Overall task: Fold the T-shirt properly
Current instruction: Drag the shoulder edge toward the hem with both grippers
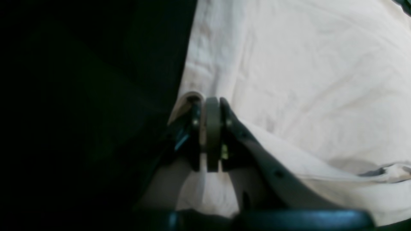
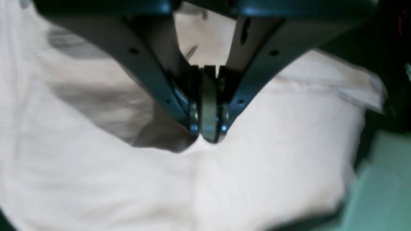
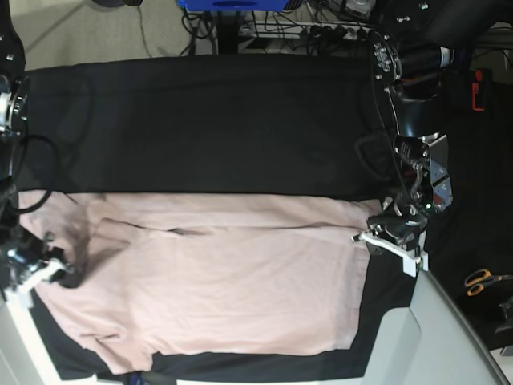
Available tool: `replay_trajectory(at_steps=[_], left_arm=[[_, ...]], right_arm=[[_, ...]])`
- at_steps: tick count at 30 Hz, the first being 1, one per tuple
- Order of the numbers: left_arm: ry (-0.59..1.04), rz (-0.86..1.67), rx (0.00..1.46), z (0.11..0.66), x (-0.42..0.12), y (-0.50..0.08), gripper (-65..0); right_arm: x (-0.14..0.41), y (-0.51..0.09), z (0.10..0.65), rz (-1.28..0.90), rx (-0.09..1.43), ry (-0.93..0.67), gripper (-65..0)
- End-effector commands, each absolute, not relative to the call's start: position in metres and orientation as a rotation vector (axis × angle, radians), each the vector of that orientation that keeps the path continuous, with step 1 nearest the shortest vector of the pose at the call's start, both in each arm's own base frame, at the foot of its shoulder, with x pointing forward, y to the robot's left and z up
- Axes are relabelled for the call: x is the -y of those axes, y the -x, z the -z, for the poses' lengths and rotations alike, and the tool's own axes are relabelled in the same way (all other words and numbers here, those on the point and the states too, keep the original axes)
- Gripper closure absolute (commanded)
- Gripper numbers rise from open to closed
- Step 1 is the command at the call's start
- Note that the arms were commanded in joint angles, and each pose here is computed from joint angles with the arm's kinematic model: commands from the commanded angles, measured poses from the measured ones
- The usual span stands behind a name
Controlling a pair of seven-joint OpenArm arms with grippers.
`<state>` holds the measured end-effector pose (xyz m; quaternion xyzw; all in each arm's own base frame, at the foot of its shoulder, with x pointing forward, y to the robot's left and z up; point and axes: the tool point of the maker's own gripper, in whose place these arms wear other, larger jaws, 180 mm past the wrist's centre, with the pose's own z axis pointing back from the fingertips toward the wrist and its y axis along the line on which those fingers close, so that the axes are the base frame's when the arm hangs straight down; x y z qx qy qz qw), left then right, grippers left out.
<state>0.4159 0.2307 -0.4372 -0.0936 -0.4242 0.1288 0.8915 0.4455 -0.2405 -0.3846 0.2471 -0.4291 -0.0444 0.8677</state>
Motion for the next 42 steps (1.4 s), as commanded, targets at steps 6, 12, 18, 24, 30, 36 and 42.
replay_trajectory(at_steps=[6, 12, 18, 24, 30, 36, 42], left_arm=[[0.193, -0.269, 0.946, 0.418, -0.238, -0.431, 0.0], [0.191, -0.268, 0.935, 0.422, -0.237, -0.427, 0.0], [0.190, -0.267, 0.935, 0.422, -0.238, -0.427, 0.0], [0.160, -0.240, 0.922, 0.425, -0.240, -0.424, 0.0], [0.124, -0.198, 0.905, 0.429, -0.238, -0.423, 0.0], [0.124, -0.197, 0.908, 0.428, -0.238, -0.424, 0.0], [0.124, -0.197, 0.913, 0.426, -0.238, -0.425, 0.0]], right_arm=[[0.246, -0.469, 0.349, 0.083, 1.017, -0.527, -0.5], [0.236, -0.470, 0.351, 0.051, 1.010, -0.529, -0.3], [0.216, -0.474, 0.352, -0.025, 1.006, -0.529, -0.3], [0.216, -0.477, 0.351, -0.008, 1.035, -0.533, -0.3], [0.220, -0.482, 0.347, 0.020, 1.064, -0.537, -0.3], [0.212, -0.484, 0.347, -0.021, 1.054, -0.533, -0.2], [0.199, -0.490, 0.342, -0.061, 1.051, -0.541, -0.2]])
